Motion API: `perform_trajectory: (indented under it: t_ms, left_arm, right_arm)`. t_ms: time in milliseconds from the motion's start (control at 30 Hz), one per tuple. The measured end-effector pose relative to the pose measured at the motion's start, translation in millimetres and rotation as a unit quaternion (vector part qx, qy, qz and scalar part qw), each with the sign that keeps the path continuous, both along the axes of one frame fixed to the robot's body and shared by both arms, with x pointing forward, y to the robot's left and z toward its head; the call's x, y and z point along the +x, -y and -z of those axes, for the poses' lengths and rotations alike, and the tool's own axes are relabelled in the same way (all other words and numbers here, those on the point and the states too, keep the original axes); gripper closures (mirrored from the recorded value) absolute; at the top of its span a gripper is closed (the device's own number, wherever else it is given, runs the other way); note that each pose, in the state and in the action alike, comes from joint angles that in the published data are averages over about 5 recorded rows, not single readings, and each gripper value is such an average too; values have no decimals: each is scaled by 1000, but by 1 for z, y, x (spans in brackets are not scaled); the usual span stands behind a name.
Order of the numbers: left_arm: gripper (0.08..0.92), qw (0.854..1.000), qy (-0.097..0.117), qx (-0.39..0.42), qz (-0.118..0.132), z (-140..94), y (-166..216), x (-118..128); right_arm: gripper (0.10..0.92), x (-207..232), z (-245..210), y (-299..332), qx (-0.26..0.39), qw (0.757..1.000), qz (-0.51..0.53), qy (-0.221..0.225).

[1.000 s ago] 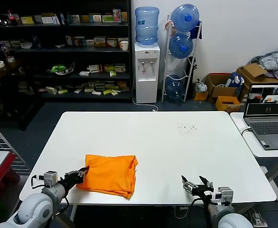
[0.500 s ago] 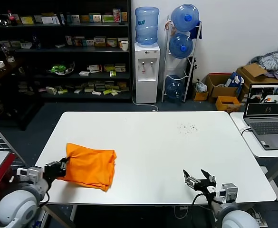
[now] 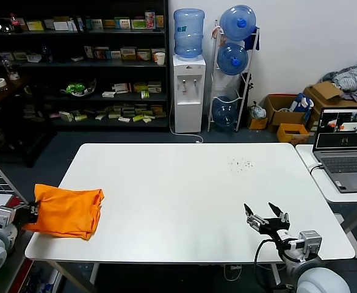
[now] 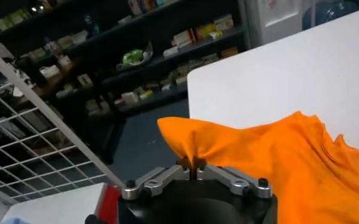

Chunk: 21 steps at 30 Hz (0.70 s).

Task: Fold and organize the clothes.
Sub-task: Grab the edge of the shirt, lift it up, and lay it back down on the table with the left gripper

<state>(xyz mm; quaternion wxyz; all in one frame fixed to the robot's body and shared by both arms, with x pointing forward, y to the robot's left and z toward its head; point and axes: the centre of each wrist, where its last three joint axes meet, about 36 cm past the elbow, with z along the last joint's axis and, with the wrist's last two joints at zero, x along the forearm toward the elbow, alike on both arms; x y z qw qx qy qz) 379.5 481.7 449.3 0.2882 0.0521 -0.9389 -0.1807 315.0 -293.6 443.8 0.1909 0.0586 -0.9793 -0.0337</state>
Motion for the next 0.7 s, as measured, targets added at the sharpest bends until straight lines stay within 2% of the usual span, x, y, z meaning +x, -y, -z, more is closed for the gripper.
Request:
perform_trajectory:
  t_ms: [167,333,500,700]
  left_arm:
    - [879,999,7,-38,4,-7,24,1]
    - [879,988,6,-154,15,-2,94,-1]
    - [879,956,-13,-292,26,19,184,13]
    - [879,915,-44,-397,55,38,288,50]
  right_arm:
    - [200,-2,0,2,-7,1000,10,4]
    - [200,-7,1,3,-15,1000,27,1]
    - [200,-15,2,6,-19,999,50,-7]
    - [200,-25,3,11,-19,997,74,-16]
